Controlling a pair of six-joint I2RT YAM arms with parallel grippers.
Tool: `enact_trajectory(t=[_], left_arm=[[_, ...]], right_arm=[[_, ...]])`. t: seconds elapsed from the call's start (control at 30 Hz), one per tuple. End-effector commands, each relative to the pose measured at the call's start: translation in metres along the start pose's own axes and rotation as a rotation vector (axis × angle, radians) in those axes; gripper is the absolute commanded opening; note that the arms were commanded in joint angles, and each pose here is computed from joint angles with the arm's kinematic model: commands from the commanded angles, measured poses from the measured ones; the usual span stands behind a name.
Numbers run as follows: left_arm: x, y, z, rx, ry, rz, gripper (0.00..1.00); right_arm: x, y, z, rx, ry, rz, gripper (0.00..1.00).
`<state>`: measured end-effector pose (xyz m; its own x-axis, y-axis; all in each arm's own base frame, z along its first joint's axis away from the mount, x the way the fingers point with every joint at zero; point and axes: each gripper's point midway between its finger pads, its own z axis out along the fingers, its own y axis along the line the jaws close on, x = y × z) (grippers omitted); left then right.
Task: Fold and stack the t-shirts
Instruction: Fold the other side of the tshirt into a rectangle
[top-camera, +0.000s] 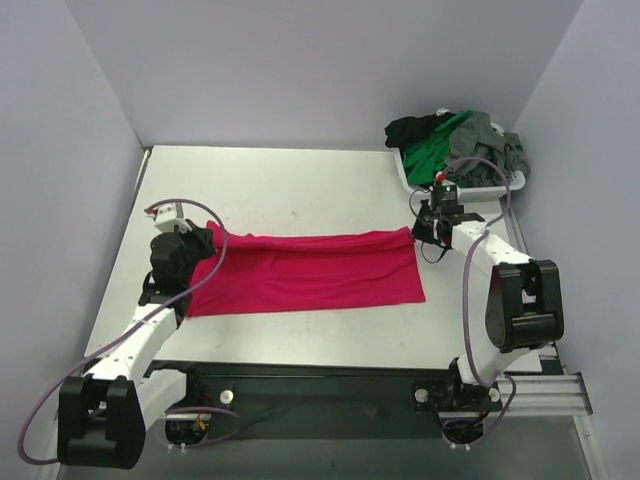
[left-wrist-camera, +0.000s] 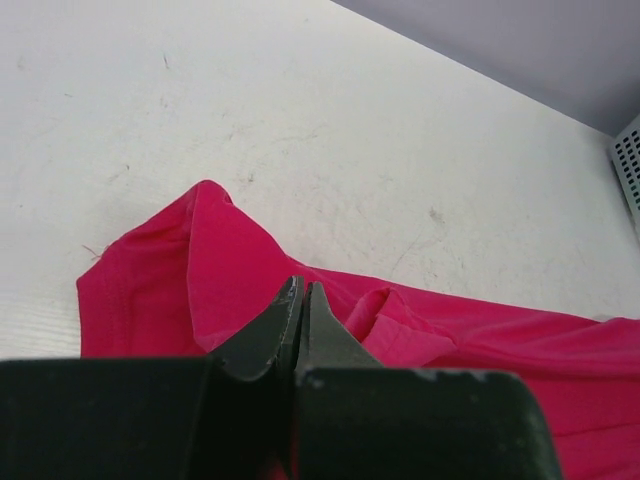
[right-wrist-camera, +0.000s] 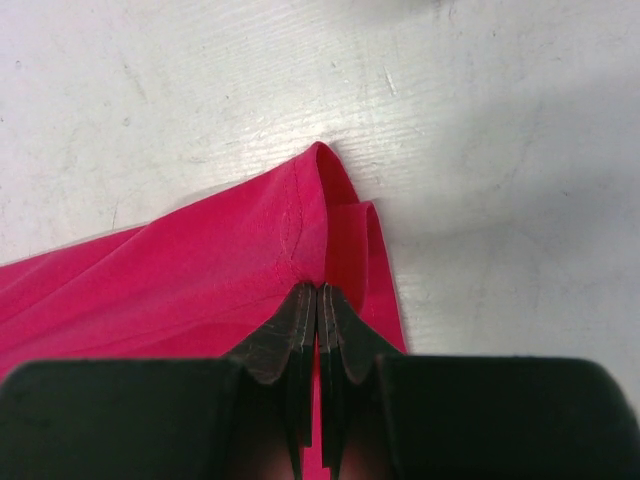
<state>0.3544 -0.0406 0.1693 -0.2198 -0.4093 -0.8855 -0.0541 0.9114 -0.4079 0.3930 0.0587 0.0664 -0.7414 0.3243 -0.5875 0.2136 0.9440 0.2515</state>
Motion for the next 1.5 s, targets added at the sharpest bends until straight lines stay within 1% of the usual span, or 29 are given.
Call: enact_trajectory(t=[0.0, 0.33, 0.5, 0.53, 0.57, 0.6, 0.63, 0.67, 0.7, 0.73, 0.8, 0.83, 0.87, 0.9, 0.93, 0.97, 1.0, 1.07, 1.1, 1.13, 1.17, 1.2, 1.23, 1.27, 1.3, 1.33, 1.37, 1.4, 1.47], left_arm=[[0.001, 0.010, -0.006, -0.044, -0.009, 0.007, 0.00], [0.016, 0.021, -0.019, -0.089, 0.024, -0.012, 0.00], [0.027, 0.017, -0.032, -0.053, 0.057, -0.032, 0.00], [0.029, 0.016, -0.036, -0.043, 0.059, -0.042, 0.00], [0.033, 0.015, -0.039, -0.037, 0.072, -0.046, 0.02], [0.041, 0.014, -0.043, -0.025, 0.102, -0.053, 0.18], [0.040, 0.011, -0.048, -0.011, 0.096, -0.067, 0.28], [0.046, 0.012, -0.053, -0.007, 0.108, -0.072, 0.34], [0.053, 0.009, -0.058, 0.017, 0.136, -0.078, 0.46], [0.048, 0.004, -0.064, 0.041, 0.114, -0.092, 0.50], [0.059, 0.002, -0.074, 0.065, 0.146, -0.107, 0.55], [0.052, -0.004, -0.080, 0.092, 0.111, -0.121, 0.58], [0.052, -0.005, -0.082, 0.103, 0.104, -0.128, 0.59], [0.058, -0.002, -0.084, 0.102, 0.109, -0.134, 0.60], [0.055, -0.003, -0.085, 0.108, 0.088, -0.142, 0.61], [0.059, 0.000, -0.085, 0.096, 0.091, -0.146, 0.61], [0.062, 0.007, -0.083, 0.068, 0.089, -0.147, 0.61], [0.069, 0.012, -0.080, 0.046, 0.103, -0.148, 0.61], [0.071, 0.013, -0.078, 0.039, 0.112, -0.150, 0.61], [0.082, 0.018, -0.077, 0.021, 0.147, -0.153, 0.61], [0.079, 0.015, -0.074, 0.032, 0.136, -0.154, 0.61], [0.079, 0.015, -0.073, 0.034, 0.136, -0.154, 0.61], [0.083, 0.017, -0.071, 0.026, 0.150, -0.156, 0.61], [0.085, 0.018, -0.071, 0.021, 0.155, -0.156, 0.61], [0.084, 0.018, -0.070, 0.020, 0.149, -0.157, 0.61], [0.085, 0.019, -0.070, 0.016, 0.148, -0.157, 0.61], [0.085, 0.020, -0.070, 0.012, 0.143, -0.157, 0.61], [0.085, 0.022, -0.069, 0.003, 0.137, -0.158, 0.61], [0.084, 0.024, -0.070, -0.008, 0.128, -0.158, 0.61]], right_arm=[[0.000, -0.001, -0.010, -0.004, -0.025, 0.009, 0.00], [0.018, -0.009, -0.021, 0.013, -0.026, 0.006, 0.00], [0.031, -0.012, -0.020, 0.037, -0.013, -0.006, 0.01], [0.034, -0.014, -0.023, 0.068, -0.010, -0.025, 0.16], [0.035, -0.014, -0.026, 0.091, -0.019, -0.044, 0.28], [0.032, -0.013, -0.034, 0.107, -0.047, -0.060, 0.42], [0.033, -0.013, -0.038, 0.126, -0.052, -0.076, 0.59], [0.034, -0.005, -0.044, 0.142, -0.078, -0.121, 0.64], [0.029, 0.003, -0.052, 0.131, -0.110, -0.133, 0.68], [0.029, 0.011, -0.056, 0.117, -0.120, -0.153, 0.71], [0.031, 0.040, -0.067, 0.046, -0.145, -0.195, 0.73], [0.028, 0.052, -0.069, 0.011, -0.164, -0.203, 0.74], [0.029, 0.065, -0.072, -0.025, -0.175, -0.221, 0.74], [0.039, 0.089, -0.074, -0.099, -0.163, -0.269, 0.74], [0.033, 0.110, -0.076, -0.167, -0.200, -0.276, 0.73], [0.037, 0.126, -0.076, -0.219, -0.202, -0.293, 0.73], [0.049, 0.151, -0.078, -0.315, -0.176, -0.326, 0.72], [0.053, 0.191, -0.072, -0.432, -0.163, -0.362, 0.71], [0.070, 0.208, -0.058, -0.457, -0.114, -0.398, 0.70], [0.064, 0.233, -0.063, -0.517, -0.125, -0.420, 0.69], [0.065, 0.247, -0.060, -0.541, -0.115, -0.435, 0.68], [0.081, 0.256, -0.042, -0.542, -0.067, -0.462, 0.67], [0.091, 0.271, -0.041, -0.586, -0.037, -0.481, 0.66], [0.083, 0.295, -0.047, -0.633, -0.054, -0.482, 0.65], [0.095, 0.303, -0.034, -0.647, -0.017, -0.490, 0.65], [0.102, 0.317, -0.036, -0.690, 0.002, -0.500, 0.63], [0.097, 0.333, -0.040, -0.726, -0.010, -0.497, 0.63], [0.106, 0.339, -0.028, -0.730, 0.014, -0.506, 0.63], [0.116, 0.354, -0.027, -0.766, 0.032, -0.521, 0.62]])
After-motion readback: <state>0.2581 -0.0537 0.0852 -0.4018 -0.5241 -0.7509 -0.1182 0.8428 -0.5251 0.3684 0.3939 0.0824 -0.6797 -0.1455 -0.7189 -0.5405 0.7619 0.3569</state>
